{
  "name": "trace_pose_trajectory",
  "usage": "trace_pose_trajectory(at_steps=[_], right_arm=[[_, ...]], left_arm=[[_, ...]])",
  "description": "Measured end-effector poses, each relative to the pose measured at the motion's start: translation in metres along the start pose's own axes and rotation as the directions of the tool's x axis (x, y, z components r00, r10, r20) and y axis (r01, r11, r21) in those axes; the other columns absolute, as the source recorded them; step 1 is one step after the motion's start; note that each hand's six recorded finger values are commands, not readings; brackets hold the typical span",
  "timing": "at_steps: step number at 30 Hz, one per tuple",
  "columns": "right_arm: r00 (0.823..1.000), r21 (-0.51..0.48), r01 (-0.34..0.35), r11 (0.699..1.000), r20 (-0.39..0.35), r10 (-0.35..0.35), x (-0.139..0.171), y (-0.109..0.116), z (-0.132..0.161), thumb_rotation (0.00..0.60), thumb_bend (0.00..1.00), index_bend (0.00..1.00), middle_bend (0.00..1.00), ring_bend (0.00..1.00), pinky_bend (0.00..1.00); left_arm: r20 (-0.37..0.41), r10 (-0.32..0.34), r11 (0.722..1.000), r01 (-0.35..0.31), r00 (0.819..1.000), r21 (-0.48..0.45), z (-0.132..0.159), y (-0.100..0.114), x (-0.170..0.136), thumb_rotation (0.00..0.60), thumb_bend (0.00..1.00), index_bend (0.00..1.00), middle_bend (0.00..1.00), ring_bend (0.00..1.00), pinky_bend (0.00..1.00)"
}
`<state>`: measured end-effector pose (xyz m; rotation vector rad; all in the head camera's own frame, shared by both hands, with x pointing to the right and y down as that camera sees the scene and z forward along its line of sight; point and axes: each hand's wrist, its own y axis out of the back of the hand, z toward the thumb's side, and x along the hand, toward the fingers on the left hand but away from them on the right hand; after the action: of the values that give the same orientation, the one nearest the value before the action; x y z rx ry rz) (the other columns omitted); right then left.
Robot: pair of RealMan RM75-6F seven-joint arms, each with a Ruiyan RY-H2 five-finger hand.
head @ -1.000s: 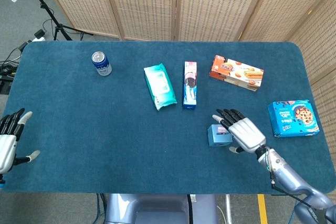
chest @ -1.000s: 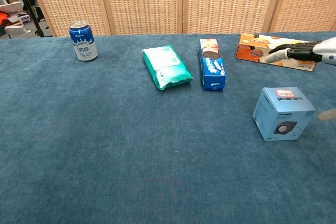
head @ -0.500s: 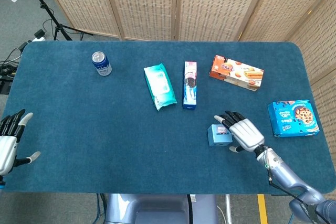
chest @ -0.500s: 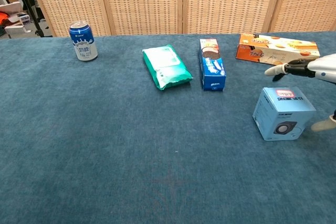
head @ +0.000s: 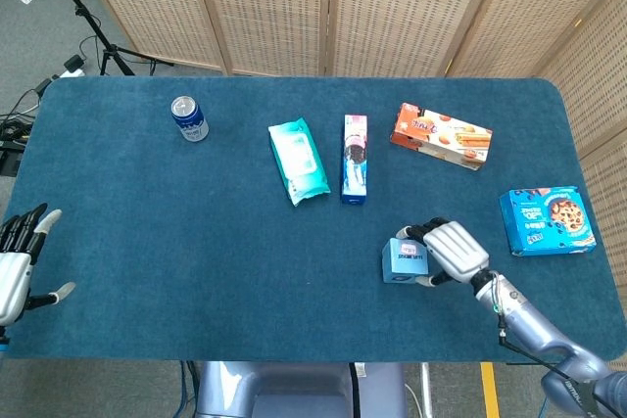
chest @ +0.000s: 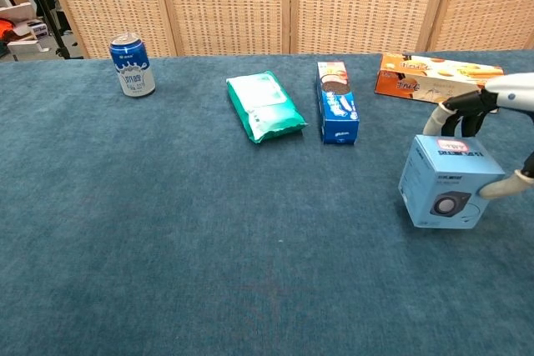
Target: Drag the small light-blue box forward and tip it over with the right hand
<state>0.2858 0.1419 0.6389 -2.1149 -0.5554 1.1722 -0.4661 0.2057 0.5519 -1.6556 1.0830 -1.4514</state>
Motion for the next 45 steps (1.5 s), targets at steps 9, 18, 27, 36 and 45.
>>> trace_pose_trajectory(at_steps=[9,18,27,36,45], right_arm=[[0.954,-0.192,-0.276,0.942,0.062,0.292,-0.011,0.008,0.004,0.600,0.57,0.49,0.54,0.45,0.30],[0.893,-0.278,-0.387,0.879,0.124,0.433,-0.028,0.012,-0.004,0.600,0.20,0.05,0.01,0.01,0.11],[0.956,-0.243,-0.251,0.937,0.091,0.280,-0.029,0.033,-0.005,0.600,0.00,0.00,0.00,0.00,0.00],[0.991,-0.144,-0.116,0.983,0.051,0.125,-0.021,0.038,-0.003,0.600,0.00,0.00,0.00,0.00,0.00],[0.993,0.040,-0.119,0.992,0.015,0.119,-0.021,0.001,0.002,0.600,0.00,0.00,0.00,0.00,0.00]], left_arm=[[-0.009,-0.010,1.000,0.010,1.000,0.002,-0.001,-0.002,0.001,0.600,0.02,0.00,0.00,0.00,0.00],[-0.019,-0.008,1.000,0.008,1.000,0.003,-0.002,-0.002,0.003,0.600,0.02,0.00,0.00,0.00,0.00],[-0.021,-0.014,1.000,0.014,1.000,0.017,-0.001,-0.005,0.005,0.600,0.02,0.00,0.00,0.00,0.00],[-0.014,-0.021,0.999,0.021,1.000,0.026,0.002,-0.008,0.005,0.600,0.02,0.00,0.00,0.00,0.00],[-0.007,-0.015,1.000,0.016,1.000,0.024,0.003,-0.007,0.004,0.600,0.02,0.00,0.00,0.00,0.00]])
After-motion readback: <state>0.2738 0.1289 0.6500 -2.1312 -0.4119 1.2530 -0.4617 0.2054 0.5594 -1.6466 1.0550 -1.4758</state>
